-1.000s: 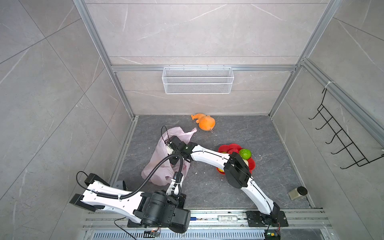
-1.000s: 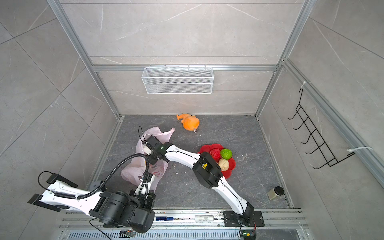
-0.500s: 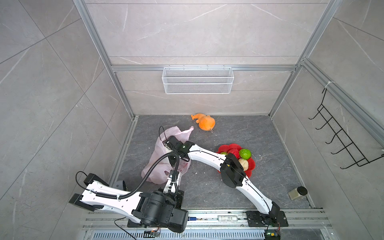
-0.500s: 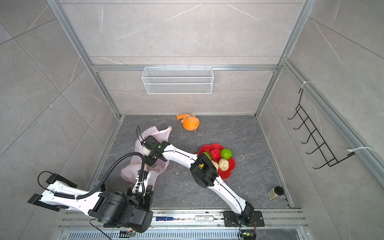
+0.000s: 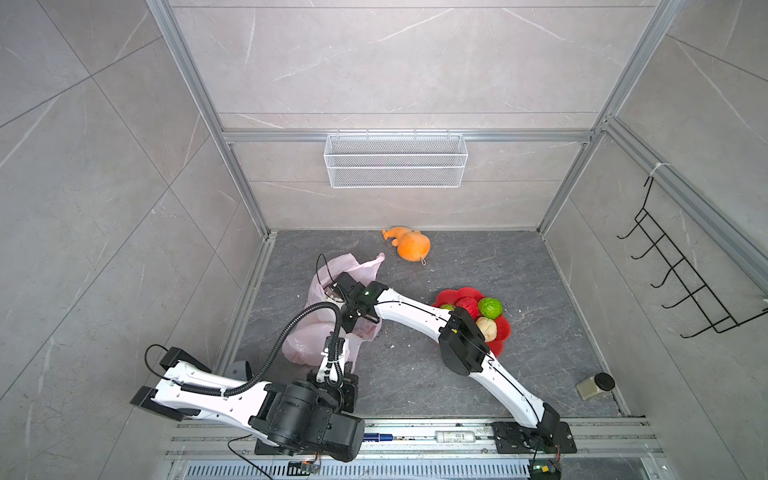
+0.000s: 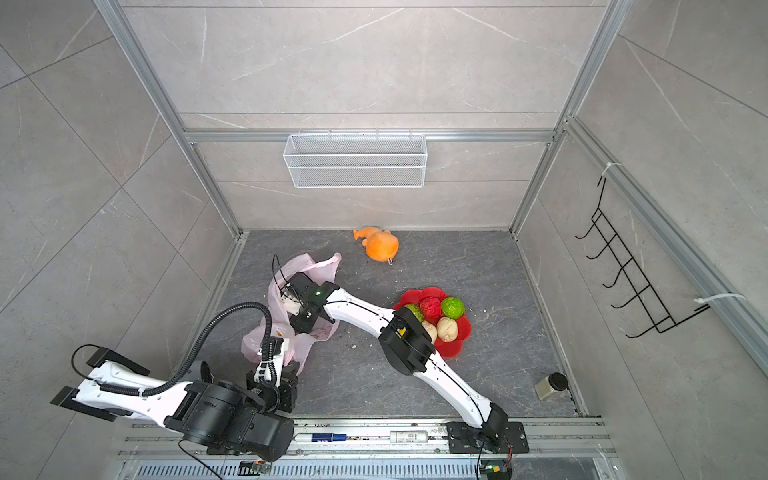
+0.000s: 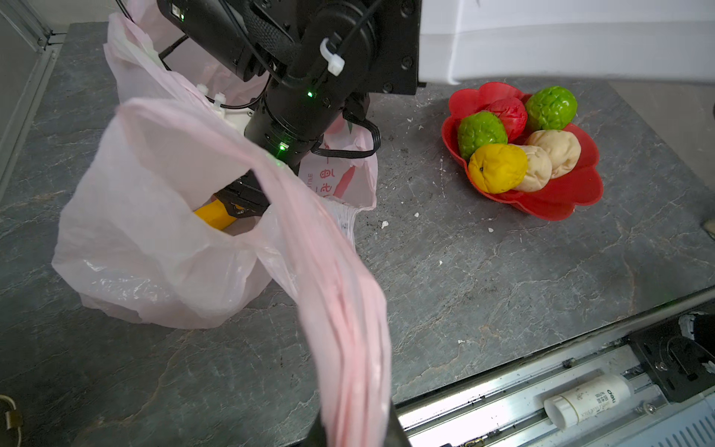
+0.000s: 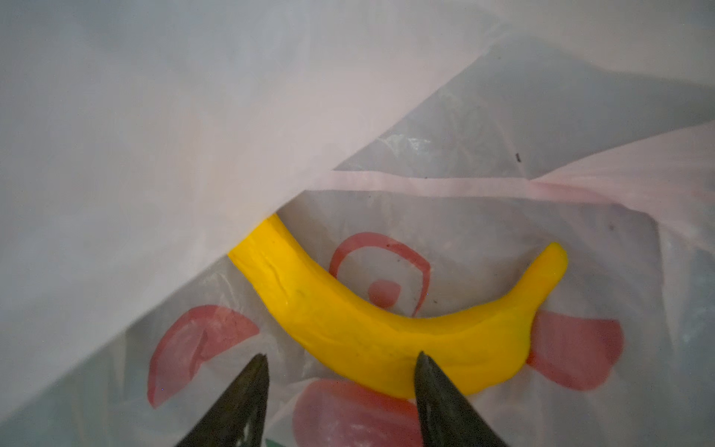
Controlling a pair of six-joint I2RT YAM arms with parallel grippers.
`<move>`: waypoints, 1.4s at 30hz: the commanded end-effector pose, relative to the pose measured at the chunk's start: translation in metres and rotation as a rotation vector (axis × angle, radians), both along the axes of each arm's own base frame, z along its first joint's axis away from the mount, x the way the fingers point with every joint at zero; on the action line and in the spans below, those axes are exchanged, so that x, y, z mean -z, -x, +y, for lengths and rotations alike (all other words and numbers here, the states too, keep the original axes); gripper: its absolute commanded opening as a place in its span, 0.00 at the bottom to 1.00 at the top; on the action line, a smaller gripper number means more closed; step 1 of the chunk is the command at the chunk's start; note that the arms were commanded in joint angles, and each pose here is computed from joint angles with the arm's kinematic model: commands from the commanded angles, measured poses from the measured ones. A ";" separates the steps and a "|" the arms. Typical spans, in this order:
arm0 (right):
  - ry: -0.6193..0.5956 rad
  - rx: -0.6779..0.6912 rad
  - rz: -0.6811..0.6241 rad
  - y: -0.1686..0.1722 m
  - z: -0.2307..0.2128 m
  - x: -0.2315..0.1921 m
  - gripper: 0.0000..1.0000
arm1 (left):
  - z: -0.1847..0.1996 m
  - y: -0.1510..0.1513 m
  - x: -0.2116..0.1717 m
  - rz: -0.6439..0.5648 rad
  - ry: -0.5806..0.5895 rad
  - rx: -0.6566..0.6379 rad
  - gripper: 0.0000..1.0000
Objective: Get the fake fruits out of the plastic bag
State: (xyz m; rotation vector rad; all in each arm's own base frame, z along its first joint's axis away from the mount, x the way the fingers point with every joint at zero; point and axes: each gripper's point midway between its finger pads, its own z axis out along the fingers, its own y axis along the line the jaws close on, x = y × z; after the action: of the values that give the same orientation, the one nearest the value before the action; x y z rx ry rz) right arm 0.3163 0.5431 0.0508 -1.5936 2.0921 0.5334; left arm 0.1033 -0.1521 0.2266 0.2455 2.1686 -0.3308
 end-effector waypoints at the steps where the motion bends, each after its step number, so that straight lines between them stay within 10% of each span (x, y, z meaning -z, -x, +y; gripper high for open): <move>1: 0.106 -0.056 0.069 0.016 -0.014 0.042 0.62 | 0.004 -0.008 -0.011 -0.067 0.046 -0.009 0.00; 26: 0.210 -0.220 0.049 0.045 -0.026 0.055 0.49 | 0.065 -0.037 -0.043 -0.149 0.191 -0.234 0.00; 42: 0.276 -0.156 -0.025 0.027 -0.031 0.061 0.07 | 0.055 -0.035 -0.038 -0.149 0.195 -0.197 0.00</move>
State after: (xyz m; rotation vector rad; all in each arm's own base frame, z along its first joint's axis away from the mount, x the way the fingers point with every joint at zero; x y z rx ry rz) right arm 0.3069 0.5426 0.0457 -1.8290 1.9333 0.3971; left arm 0.1269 -0.1195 0.2578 -0.1836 2.0503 -0.5595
